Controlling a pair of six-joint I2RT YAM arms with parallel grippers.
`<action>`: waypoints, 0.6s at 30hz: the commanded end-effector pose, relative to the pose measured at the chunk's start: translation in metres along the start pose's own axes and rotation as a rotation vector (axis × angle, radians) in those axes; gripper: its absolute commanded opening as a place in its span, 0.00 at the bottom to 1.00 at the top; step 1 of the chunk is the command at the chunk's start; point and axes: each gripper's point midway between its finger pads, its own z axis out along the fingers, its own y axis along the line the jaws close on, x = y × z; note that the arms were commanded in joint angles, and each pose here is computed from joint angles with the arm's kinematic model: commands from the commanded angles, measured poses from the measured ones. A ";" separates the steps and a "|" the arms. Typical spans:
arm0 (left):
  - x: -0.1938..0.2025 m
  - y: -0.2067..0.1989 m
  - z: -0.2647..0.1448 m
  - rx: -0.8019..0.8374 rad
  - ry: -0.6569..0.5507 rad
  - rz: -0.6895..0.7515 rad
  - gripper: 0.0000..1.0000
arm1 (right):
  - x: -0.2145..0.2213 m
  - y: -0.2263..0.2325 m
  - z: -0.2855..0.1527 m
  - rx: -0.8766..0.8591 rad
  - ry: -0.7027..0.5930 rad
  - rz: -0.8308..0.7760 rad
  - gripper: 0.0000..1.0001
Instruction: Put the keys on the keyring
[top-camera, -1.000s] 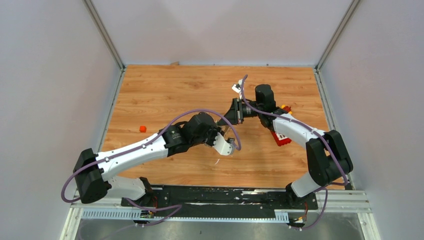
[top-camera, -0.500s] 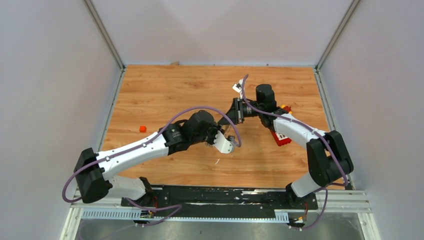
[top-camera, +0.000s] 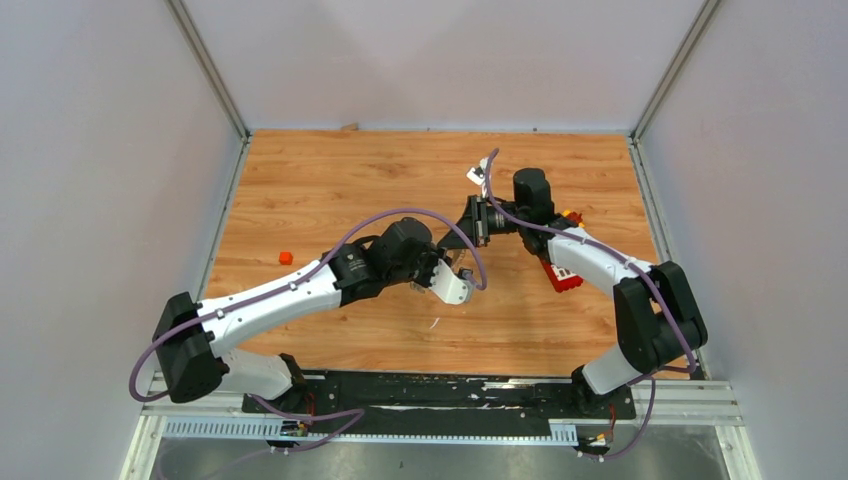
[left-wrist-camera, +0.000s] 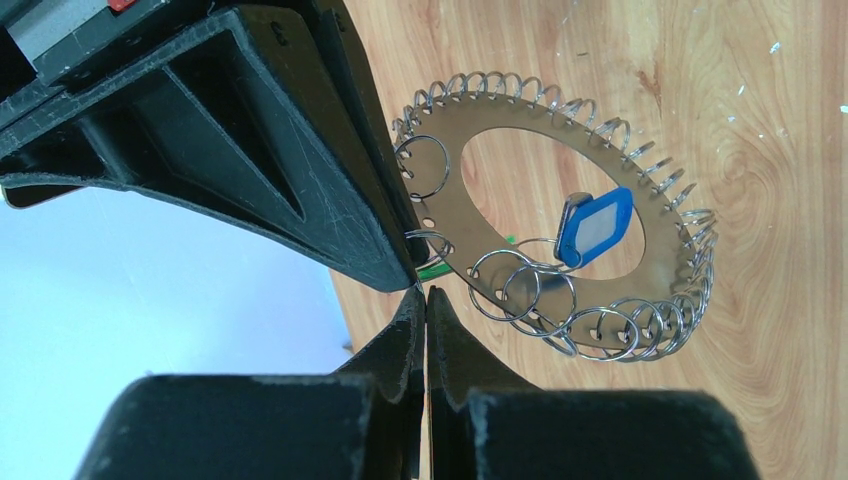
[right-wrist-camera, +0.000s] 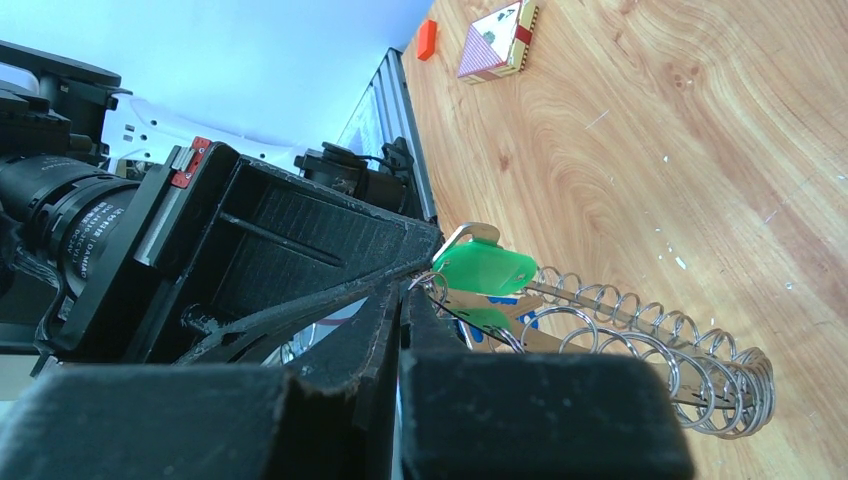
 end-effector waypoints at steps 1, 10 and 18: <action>-0.005 -0.024 0.006 0.114 -0.029 -0.012 0.00 | -0.022 0.045 -0.009 -0.099 -0.052 -0.167 0.00; -0.007 -0.032 0.006 0.150 -0.045 0.020 0.00 | -0.021 0.046 -0.009 -0.103 -0.047 -0.172 0.00; -0.009 -0.036 0.005 0.185 -0.059 0.043 0.00 | -0.020 0.046 -0.007 -0.098 -0.034 -0.192 0.00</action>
